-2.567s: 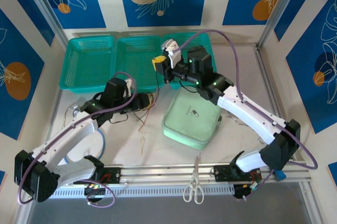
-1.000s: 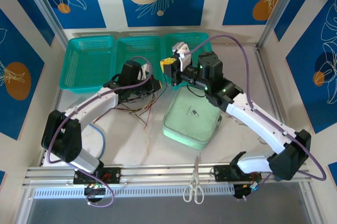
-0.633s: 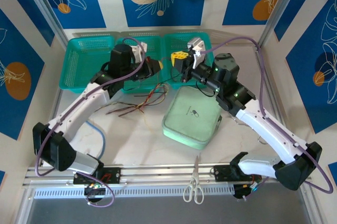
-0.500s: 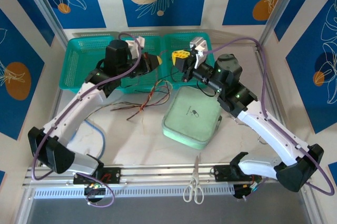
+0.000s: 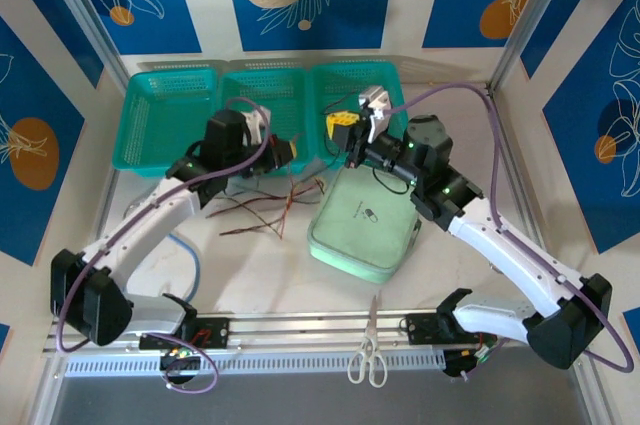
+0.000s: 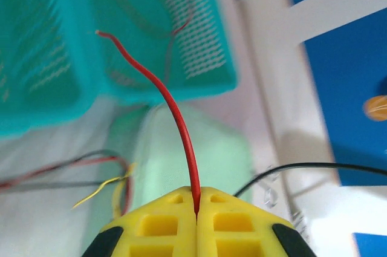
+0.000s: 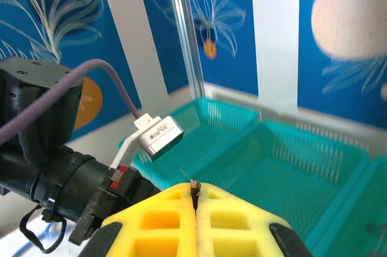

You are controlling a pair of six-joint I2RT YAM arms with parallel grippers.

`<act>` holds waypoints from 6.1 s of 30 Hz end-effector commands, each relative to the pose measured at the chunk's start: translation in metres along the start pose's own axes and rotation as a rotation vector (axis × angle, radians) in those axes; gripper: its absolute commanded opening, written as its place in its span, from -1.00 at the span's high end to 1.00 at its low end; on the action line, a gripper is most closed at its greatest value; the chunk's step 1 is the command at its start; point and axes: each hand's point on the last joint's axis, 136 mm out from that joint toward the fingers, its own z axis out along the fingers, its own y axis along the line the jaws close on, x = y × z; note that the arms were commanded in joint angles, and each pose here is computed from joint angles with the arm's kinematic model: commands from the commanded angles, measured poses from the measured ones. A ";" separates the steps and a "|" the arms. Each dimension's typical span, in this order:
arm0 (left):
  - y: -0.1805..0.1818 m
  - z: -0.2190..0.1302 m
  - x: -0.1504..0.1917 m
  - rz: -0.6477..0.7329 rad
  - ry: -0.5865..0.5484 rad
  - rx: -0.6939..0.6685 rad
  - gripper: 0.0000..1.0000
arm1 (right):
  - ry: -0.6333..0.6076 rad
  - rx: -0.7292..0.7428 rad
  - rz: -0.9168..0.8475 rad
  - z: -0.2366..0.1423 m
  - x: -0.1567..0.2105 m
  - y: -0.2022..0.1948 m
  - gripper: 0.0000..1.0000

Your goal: Untangle the cables

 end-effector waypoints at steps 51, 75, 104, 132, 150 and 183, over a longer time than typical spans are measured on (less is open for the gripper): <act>-0.220 -0.166 -0.168 0.294 -0.441 0.454 1.00 | -0.030 -0.192 0.248 -0.041 -0.024 -0.011 -0.58; -0.203 -0.145 -0.148 0.223 -0.365 0.466 1.00 | 0.038 -0.496 0.029 0.043 -0.075 0.047 -0.22; -0.181 -0.132 -0.134 0.219 -0.328 0.395 0.98 | 0.048 -0.488 0.073 0.076 -0.074 0.054 1.00; -0.095 -0.149 -0.074 1.063 -0.429 0.005 -0.19 | 0.020 -0.419 0.052 0.037 -0.081 0.019 1.00; -0.059 -0.122 -0.058 1.232 -0.399 -0.063 -0.31 | 0.030 -0.586 -0.005 0.018 -0.077 0.057 1.00; 0.022 -0.129 -0.106 0.747 -0.296 -0.460 1.00 | -0.381 0.331 0.024 -0.094 -0.140 -0.135 1.00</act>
